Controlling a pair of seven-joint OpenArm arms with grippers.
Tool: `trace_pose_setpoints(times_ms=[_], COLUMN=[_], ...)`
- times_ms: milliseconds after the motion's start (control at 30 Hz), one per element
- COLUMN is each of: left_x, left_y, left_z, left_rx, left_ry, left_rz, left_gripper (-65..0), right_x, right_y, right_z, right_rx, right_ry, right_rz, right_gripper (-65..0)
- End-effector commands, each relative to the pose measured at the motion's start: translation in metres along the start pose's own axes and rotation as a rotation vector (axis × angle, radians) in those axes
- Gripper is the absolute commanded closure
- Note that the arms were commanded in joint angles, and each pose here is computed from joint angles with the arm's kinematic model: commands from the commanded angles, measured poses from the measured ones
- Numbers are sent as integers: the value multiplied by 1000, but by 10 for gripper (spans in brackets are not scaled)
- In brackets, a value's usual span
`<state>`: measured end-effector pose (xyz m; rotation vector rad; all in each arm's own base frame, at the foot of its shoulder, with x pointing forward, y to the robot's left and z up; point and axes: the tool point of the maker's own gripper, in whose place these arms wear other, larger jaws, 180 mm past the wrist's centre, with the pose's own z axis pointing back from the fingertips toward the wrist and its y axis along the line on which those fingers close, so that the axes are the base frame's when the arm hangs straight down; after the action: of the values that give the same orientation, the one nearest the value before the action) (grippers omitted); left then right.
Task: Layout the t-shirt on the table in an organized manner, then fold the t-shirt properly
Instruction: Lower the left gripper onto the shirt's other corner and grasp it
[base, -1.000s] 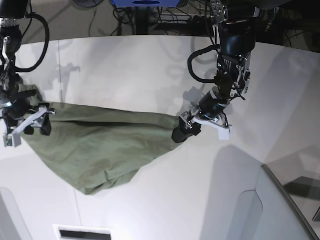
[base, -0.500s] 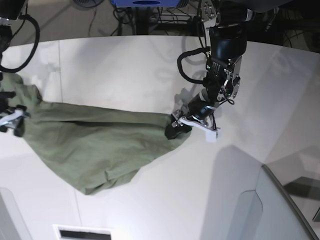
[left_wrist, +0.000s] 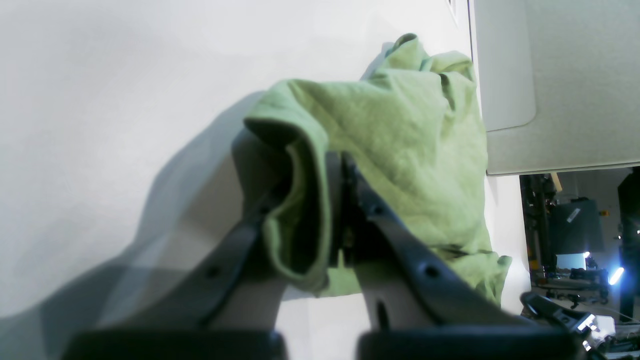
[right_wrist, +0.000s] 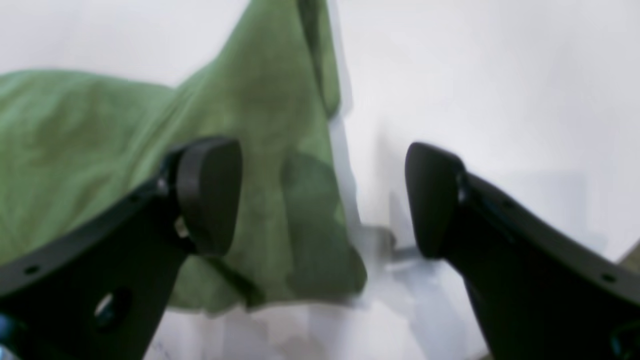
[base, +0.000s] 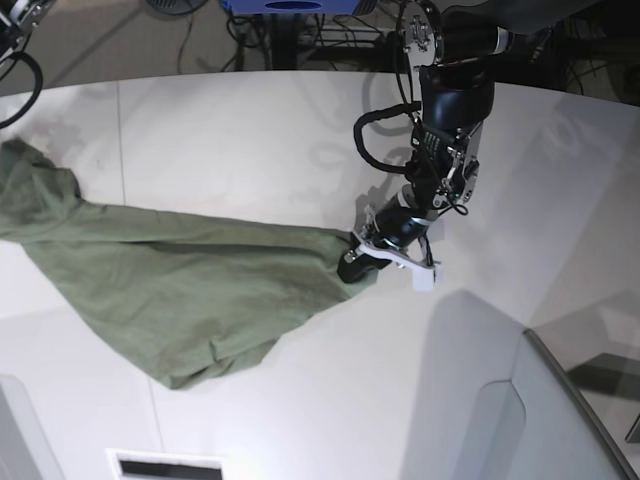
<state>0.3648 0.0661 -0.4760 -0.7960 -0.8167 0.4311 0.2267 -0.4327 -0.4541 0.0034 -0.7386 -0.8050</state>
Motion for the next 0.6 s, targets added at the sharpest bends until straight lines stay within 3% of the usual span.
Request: trace_pose_setpoints(times_ms=[0, 267, 567], left_x=[-3, 16, 18], left_y=[-4, -20, -22], left_z=[-2, 7, 8], left_rx=[-11, -45, -48], left_ry=[18, -3, -3], left_rz=[6, -71, -83], left_gripper=[0, 0, 0], right_x=[24, 11, -7], right_y=[3, -5, -20], right_z=[3, -4, -10], right_rx=[26, 41, 19], right_ry=[-54, -48, -17], right_rz=[19, -28, -68], right_gripper=[-482, -482, -482])
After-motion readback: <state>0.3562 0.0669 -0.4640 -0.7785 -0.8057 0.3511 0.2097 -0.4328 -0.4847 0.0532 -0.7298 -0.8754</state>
